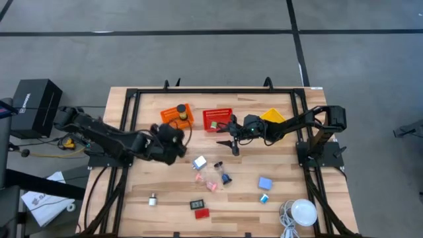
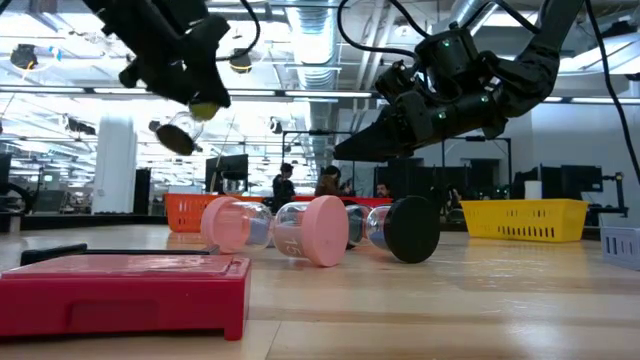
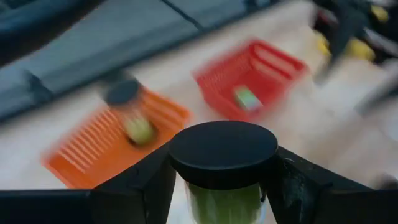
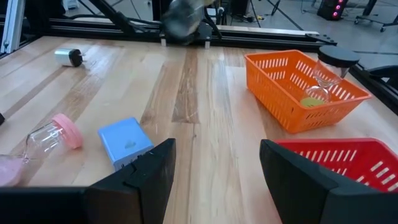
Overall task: Pick & Place Office items
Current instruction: Put the green hourglass into the orange bin
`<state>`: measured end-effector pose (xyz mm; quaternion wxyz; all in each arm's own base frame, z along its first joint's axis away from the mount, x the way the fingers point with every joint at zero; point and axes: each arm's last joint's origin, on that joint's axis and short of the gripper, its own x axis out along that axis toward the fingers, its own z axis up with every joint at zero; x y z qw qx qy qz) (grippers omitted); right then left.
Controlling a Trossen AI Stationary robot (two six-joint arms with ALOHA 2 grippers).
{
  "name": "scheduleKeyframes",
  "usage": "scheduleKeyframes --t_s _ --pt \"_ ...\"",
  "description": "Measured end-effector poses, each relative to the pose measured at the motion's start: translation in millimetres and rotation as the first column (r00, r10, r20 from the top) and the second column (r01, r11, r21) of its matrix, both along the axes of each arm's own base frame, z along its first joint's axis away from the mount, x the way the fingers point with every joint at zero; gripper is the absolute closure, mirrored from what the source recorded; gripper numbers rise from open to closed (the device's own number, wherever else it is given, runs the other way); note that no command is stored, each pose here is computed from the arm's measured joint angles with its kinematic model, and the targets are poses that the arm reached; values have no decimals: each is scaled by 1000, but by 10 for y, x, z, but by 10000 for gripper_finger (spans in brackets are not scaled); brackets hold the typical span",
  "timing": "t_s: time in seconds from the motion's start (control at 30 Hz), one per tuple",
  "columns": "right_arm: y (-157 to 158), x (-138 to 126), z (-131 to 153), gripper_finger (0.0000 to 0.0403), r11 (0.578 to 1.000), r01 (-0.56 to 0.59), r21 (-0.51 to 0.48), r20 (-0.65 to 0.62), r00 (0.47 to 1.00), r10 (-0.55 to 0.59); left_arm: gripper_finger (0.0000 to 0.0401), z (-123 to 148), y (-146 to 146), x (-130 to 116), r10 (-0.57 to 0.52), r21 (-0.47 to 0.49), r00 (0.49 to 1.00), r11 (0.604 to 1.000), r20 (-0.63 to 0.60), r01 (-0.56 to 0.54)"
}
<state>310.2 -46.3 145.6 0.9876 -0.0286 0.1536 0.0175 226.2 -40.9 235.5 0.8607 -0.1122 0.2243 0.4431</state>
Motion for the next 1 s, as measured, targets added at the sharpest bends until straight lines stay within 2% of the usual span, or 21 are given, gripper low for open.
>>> scheduleKeyframes --t_s 0.1,0.2,0.37,0.5,0.73,0.93,1.0 --pt "0 -2 -6 178 1000 0 1 -7 1000 0 198 48 149 -4 104 104 994 989 26 -106" --pt "1 -4 -11 178 1000 0 2 -12 1000 0 193 76 319 -2 224 185 973 955 64 -232" --pt "1 -5 -14 178 1000 0 3 -15 1000 0 192 -12 635 35 372 226 927 900 47 -373" --pt "2 -10 -28 178 1000 0 5 -31 1000 0 197 -246 837 34 456 236 890 863 14 -446" --pt "4 -24 -65 178 1000 1 12 -70 998 0 191 -637 1033 35 555 240 830 798 62 -552" --pt "4 -23 -63 178 1000 2 16 -68 998 -1 192 -851 1086 114 572 238 815 782 91 -575" --pt "2 -23 -63 178 1000 3 17 -68 998 -2 191 -936 1091 125 581 266 809 768 92 -582"
